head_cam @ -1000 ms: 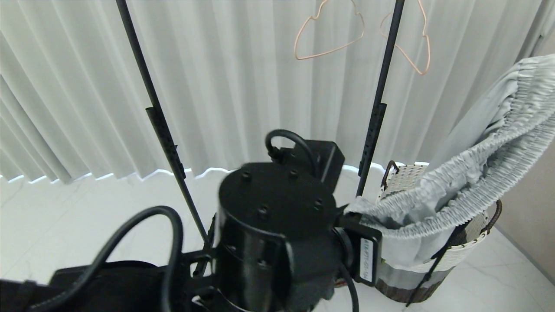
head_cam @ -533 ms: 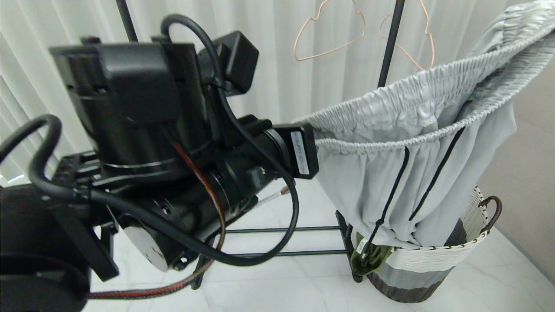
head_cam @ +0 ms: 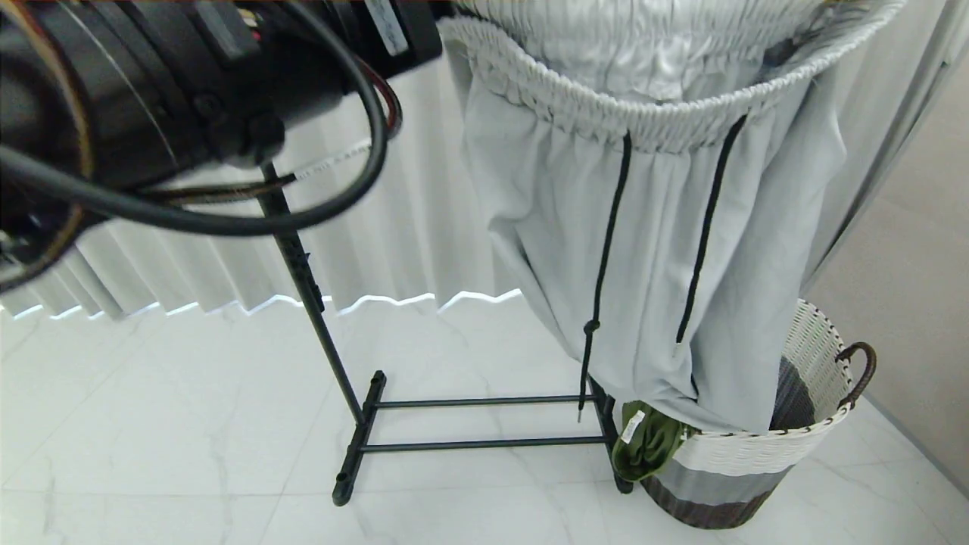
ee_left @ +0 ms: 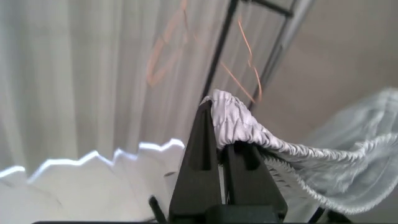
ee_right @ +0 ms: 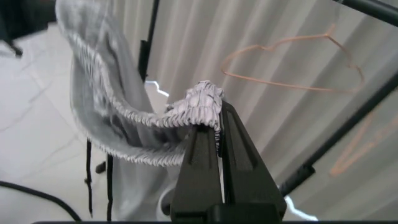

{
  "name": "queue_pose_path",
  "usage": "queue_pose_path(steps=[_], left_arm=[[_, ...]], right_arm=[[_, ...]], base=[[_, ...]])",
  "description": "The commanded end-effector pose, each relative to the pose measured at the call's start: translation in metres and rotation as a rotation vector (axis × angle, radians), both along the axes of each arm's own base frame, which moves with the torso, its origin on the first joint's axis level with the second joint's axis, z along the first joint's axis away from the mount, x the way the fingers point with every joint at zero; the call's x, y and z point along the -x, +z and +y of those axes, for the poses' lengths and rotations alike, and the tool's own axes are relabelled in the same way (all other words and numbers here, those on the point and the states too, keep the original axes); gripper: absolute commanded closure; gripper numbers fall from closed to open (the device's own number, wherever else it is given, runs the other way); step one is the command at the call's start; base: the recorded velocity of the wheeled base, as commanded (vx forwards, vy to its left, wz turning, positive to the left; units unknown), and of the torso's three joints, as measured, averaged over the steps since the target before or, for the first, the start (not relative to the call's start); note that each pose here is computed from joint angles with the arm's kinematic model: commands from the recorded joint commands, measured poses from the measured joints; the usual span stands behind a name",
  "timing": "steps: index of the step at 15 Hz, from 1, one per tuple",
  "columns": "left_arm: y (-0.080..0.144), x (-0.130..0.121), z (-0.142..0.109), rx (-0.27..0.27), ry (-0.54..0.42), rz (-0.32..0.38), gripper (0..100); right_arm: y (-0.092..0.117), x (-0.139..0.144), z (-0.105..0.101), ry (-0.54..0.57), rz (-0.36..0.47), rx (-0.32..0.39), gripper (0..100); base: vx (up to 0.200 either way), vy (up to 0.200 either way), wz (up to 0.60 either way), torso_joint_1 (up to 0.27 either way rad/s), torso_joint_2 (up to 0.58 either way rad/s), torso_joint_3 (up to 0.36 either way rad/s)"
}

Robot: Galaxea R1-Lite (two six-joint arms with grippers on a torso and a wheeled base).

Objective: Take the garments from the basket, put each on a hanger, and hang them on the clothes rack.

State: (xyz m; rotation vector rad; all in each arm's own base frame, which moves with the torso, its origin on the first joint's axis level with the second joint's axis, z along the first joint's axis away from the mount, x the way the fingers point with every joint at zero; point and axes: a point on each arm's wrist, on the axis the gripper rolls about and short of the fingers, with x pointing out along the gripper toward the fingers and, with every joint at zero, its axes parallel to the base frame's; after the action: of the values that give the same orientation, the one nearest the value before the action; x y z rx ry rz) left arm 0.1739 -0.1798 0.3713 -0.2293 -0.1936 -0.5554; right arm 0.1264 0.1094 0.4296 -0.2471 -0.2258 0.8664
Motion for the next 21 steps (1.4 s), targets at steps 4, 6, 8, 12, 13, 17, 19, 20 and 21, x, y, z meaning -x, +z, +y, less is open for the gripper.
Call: queue_pose_path(steps=[4, 6, 8, 12, 13, 17, 19, 20, 21], left_arm=[[0.062, 0.027, 0.051, 0.070, 0.036, -0.118, 100], [0.078, 0.036, 0.070, 0.078, 0.055, -0.162, 100], [0.085, 0.043, 0.083, 0.064, 0.074, -0.182, 100], [0.089, 0.057, 0.094, 0.050, 0.069, -0.191, 100], [0.086, 0.057, 0.094, 0.040, 0.068, -0.178, 100], [0.044, 0.042, 0.081, -0.208, 0.092, -0.119, 100], [0.030, 0.042, 0.072, -0.291, 0.072, -0.107, 100], [0.022, 0.043, 0.065, -0.314, 0.057, -0.079, 100], [0.013, 0.046, 0.057, -0.335, 0.049, -0.049, 100]], right_arm=[[0.011, -0.017, 0.036, 0.081, -0.011, -0.013, 100], [0.017, -0.022, 0.047, 0.103, -0.024, -0.025, 100], [0.021, -0.026, 0.056, 0.118, -0.036, -0.037, 100], [0.026, -0.027, 0.066, 0.146, -0.046, -0.048, 100], [0.025, -0.027, 0.067, 0.144, -0.044, -0.046, 100], [0.018, -0.025, 0.061, 0.042, 0.004, -0.010, 100], [0.012, -0.018, 0.051, -0.013, 0.035, 0.012, 100], [0.006, -0.015, 0.046, -0.039, 0.054, 0.031, 100], [0.001, -0.010, 0.041, -0.066, 0.067, 0.043, 100]], base=[[0.000, 0.000, 0.00, 0.000, 0.00, 0.000], [0.000, 0.000, 0.00, 0.000, 0.00, 0.000], [0.000, 0.000, 0.00, 0.000, 0.00, 0.000], [0.000, 0.000, 0.00, 0.000, 0.00, 0.000], [0.000, 0.000, 0.00, 0.000, 0.00, 0.000], [0.000, 0.000, 0.00, 0.000, 0.00, 0.000], [0.000, 0.000, 0.00, 0.000, 0.00, 0.000], [0.000, 0.000, 0.00, 0.000, 0.00, 0.000], [0.000, 0.000, 0.00, 0.000, 0.00, 0.000]])
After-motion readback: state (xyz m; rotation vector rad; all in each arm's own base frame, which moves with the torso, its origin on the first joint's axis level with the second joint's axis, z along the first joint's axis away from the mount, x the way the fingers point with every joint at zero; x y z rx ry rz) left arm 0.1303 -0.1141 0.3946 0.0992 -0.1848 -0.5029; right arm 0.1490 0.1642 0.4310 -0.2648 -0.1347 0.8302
